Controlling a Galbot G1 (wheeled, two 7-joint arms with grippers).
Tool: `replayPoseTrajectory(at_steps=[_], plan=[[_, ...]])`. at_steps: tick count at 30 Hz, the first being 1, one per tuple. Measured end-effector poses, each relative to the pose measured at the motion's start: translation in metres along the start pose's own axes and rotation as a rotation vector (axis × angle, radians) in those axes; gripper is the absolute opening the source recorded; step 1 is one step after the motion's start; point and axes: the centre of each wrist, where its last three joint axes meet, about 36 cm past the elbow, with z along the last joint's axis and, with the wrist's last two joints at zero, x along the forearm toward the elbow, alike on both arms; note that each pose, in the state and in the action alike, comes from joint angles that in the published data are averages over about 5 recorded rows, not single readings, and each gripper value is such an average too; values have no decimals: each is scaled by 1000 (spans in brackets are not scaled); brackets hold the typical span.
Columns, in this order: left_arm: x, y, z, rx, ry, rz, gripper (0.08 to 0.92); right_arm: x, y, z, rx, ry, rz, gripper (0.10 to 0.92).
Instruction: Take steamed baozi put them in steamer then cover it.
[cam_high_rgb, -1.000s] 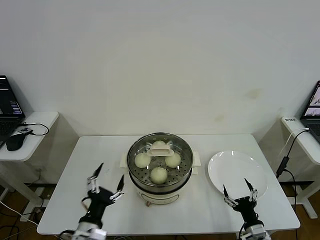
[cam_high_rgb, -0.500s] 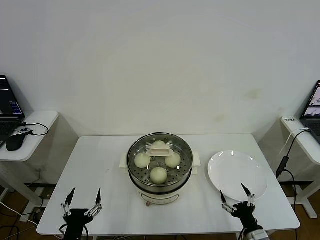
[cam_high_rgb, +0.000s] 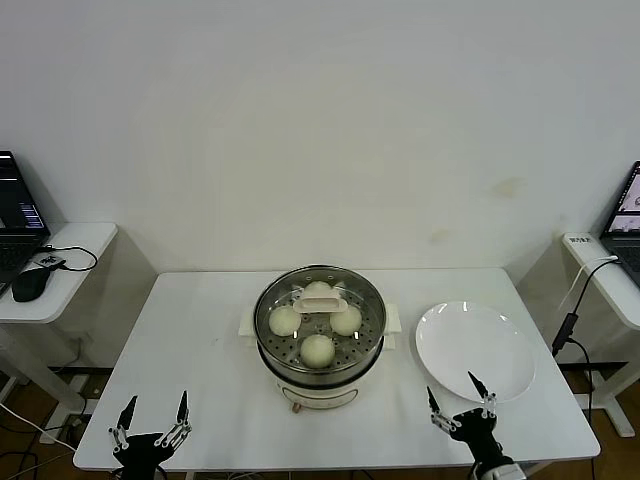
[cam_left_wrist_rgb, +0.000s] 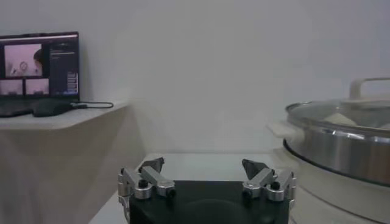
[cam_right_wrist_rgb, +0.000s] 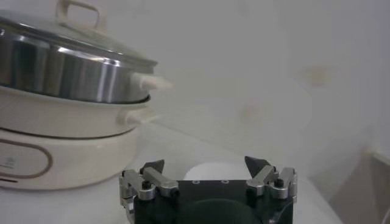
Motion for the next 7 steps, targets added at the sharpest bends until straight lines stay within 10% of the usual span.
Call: replayPoseTrajectory(at_steps=[7], plan=[[2, 2, 7, 4, 12, 0, 823, 0, 4, 2, -8, 9, -9, 823]])
